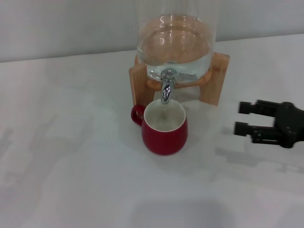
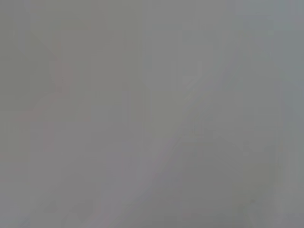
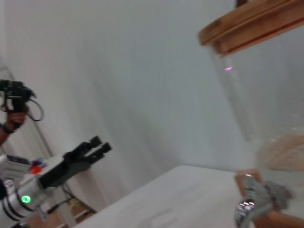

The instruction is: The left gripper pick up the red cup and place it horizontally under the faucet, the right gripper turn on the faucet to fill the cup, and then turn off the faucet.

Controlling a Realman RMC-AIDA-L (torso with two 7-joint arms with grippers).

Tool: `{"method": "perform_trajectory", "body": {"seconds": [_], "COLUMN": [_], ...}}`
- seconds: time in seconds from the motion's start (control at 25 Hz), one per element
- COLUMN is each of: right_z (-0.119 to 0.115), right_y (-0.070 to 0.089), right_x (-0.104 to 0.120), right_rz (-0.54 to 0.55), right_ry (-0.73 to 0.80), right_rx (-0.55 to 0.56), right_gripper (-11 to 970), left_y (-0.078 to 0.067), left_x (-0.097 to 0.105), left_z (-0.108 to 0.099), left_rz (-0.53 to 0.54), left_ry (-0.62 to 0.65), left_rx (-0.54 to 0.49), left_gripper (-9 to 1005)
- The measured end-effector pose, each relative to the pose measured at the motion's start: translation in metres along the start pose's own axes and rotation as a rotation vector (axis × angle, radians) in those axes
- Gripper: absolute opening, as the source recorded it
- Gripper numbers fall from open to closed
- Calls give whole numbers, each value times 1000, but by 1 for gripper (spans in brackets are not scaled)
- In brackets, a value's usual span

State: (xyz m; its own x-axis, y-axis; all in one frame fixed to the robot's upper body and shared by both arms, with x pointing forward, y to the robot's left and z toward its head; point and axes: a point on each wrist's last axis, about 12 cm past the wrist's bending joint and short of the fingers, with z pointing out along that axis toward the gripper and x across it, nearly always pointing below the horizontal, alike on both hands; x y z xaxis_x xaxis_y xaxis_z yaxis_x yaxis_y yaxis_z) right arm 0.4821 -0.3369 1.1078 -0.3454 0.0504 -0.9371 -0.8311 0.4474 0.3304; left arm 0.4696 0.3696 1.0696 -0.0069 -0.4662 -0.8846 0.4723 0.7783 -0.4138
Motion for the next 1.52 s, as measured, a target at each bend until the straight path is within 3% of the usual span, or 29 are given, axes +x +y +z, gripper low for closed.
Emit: {"method": "perform_trajectory", "body": {"seconds": [0.08, 0.28, 0.64, 1.08, 1.52], "right_z": [11, 28, 73, 78, 76], "right_y": [0, -6, -21, -22, -18], "right_x": [-3, -8, -8, -24, -27], "right_rz": [2, 6, 36, 3, 3], "right_ry": [-12, -46, 25, -43, -84], "right_rx": [-21, 4, 90, 84, 56], "right_gripper": [798, 798, 798, 798, 798], "left_y": [1, 1, 1, 2, 3], "left_x": [0, 0, -4, -3, -5], "left_z": [1, 1, -3, -5, -5], "left_rz": [0, 1, 3, -2, -3], "left_ry": [1, -1, -36, -38, -50], "left_rx": [-4, -4, -16, -25, -34], "left_gripper": [841, 841, 841, 842, 842]}}
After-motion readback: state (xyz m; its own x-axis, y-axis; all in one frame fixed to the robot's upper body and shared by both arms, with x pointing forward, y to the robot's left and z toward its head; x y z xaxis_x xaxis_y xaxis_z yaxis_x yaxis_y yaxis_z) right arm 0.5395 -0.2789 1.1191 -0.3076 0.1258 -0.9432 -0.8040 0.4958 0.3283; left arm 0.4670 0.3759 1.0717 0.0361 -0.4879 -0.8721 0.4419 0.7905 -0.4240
